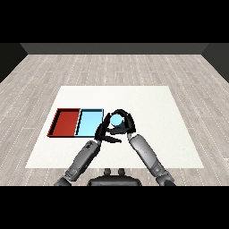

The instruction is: Pick the blue can and put it in the blue box

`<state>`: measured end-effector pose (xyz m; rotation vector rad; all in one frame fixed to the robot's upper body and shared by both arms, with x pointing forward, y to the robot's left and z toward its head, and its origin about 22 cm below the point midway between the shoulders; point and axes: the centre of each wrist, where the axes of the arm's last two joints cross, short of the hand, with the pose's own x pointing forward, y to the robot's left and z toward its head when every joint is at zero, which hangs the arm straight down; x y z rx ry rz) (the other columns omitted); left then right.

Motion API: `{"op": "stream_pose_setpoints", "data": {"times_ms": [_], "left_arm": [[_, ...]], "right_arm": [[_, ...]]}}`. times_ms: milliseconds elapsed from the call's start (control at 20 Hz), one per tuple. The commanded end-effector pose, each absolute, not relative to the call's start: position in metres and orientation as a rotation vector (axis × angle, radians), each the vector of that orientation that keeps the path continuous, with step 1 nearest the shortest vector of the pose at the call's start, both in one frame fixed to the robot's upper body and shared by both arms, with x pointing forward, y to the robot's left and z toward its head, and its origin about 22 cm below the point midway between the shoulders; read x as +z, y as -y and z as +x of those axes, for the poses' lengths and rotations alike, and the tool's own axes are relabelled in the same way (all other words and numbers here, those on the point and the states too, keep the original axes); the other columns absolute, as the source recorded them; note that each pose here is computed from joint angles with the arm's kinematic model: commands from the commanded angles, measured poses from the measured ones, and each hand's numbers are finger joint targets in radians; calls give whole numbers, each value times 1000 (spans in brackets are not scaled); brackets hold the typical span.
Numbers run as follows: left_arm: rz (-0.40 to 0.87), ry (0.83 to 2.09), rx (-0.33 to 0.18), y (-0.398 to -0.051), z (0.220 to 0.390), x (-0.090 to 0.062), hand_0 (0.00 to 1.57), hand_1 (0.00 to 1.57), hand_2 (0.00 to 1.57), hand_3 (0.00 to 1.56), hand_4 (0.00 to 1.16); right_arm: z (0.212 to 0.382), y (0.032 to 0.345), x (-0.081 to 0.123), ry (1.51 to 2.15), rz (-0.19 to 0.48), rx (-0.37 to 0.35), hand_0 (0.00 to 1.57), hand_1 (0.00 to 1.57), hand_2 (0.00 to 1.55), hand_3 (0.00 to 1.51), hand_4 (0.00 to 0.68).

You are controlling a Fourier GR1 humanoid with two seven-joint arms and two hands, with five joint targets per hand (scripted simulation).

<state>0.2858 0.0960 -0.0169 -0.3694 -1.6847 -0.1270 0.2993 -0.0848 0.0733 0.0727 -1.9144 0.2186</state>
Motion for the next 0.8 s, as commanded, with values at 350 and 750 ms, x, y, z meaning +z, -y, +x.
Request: {"op": "stream_pose_setpoints", "data": {"times_ms": [350,750], "left_arm": [[-410,1698,-112,-70,298,-27,0,0,0,0,0],[-289,1667,-104,-62,315,2,0,0,0,0,575]], "right_arm": [[284,79,55,1901,138,148,1447,1447,1449,1390,602],[281,51,48,1888,259,59,1472,1472,1458,1394,606]]}}
